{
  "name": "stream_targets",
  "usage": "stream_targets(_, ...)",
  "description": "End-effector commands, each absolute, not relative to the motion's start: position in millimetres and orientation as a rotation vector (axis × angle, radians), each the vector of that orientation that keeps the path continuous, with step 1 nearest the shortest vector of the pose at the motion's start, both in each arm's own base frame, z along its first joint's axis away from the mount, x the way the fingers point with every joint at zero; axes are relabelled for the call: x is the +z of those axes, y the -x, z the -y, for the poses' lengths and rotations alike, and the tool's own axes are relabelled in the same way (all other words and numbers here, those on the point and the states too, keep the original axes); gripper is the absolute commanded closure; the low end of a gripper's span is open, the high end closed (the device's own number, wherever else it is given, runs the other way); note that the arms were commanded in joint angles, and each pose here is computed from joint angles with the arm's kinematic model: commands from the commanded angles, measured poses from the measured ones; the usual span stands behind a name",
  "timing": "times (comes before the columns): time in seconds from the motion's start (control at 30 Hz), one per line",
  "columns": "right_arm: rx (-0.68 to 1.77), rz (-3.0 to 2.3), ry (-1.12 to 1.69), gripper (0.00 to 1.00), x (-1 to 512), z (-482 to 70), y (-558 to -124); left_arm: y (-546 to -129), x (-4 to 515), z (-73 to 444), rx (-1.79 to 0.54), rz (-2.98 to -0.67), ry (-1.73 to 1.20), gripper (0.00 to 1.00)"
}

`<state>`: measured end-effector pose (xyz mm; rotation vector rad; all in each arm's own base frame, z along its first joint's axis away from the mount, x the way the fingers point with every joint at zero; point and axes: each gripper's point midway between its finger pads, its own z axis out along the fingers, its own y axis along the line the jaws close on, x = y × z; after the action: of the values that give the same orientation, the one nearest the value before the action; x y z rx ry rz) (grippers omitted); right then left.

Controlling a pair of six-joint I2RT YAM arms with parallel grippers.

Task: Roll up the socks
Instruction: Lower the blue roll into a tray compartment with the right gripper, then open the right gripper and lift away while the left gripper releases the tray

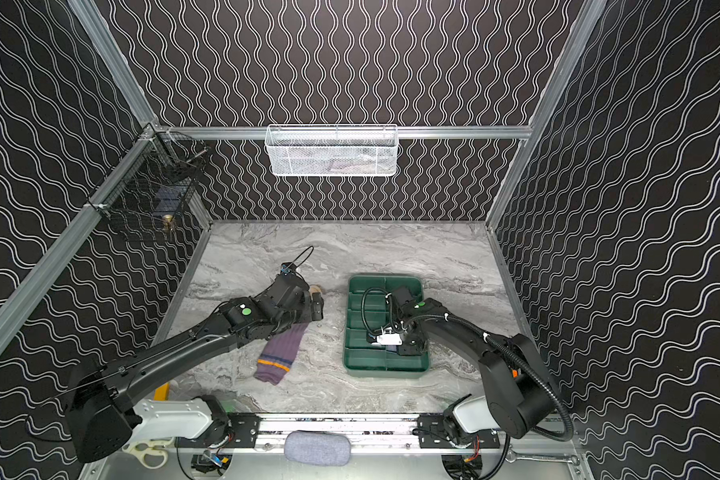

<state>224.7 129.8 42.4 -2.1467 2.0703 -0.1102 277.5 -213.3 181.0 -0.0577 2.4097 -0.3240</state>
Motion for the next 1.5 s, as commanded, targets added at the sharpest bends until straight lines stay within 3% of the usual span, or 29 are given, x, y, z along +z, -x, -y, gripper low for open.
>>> stream_targets(0.0, -0.15, -2.038, 2.088, 0.46, 58, -137, -241, -278, 187, 208, -0.301, -2.395, 0.056, 0.05)
stream_targets(0.2, -0.181, -2.009, 2.056, 0.37, 79, -135, -240, -277, 193, 204, -0.294, -2.393, 0.079, 0.05)
stream_targets(0.23, -0.192, -1.999, 2.039, 0.15, 85, -135, -241, -277, 194, 203, -0.287, -2.392, 0.083, 0.05)
stream_targets(0.27, -0.207, -1.991, 2.021, 0.13, 91, -134, -242, -277, 196, 201, -0.278, -2.388, 0.091, 0.05)
stream_targets(0.4, -0.28, -1.903, 1.832, 0.13, 144, -141, -263, -277, 211, 188, -0.227, -2.343, 0.092, 0.02)
stream_targets(0.5, -0.32, -1.817, 1.484, 0.13, 213, -151, -292, -276, 233, 176, -0.197, -2.278, 0.051, 0.01)
stream_targets(0.53, -0.299, -1.762, 1.292, 0.12, 259, -155, -304, -275, 241, 171, -0.187, -2.254, 0.047, 0.01)
stream_targets(0.63, -0.028, -1.699, 0.872, 0.0, 339, -164, -302, -269, 269, 160, -0.185, -2.166, -0.016, 0.01)
stream_targets(0.73, 0.417, -1.69, 0.48, 0.0, 384, -171, -278, -259, 283, 139, -0.153, -2.102, -0.021, 0.01)
stream_targets(0.83, 0.807, -1.626, 0.327, 0.0, 380, -186, -250, -243, 282, 122, -0.173, -2.11, 0.022, 0.02)
stream_targets(0.97, 1.035, -1.562, 0.159, 0.0, 358, -179, -231, -223, 265, 139, -0.389, -2.171, 0.001, 0.02)
stream_targets(1.07, 0.978, -1.704, 0.016, 0.0, 324, -161, -232, -214, 243, 170, -0.58, -2.258, -0.012, 0.04)
stream_targets(1.23, 0.683, -2.069, -0.161, 0.0, 263, -123, -229, -215, 184, 212, -0.64, -2.48, -0.008, 0.15)
stream_targets(1.37, 0.691, -2.111, -0.32, 0.0, 262, -106, -213, -219, 168, 254, -0.675, -2.517, -0.068, 0.16)
stream_targets(1.47, 0.77, -2.059, -0.222, 0.0, 267, -111, -197, -225, 159, 278, -0.661, -2.533, -0.089, 0.16)
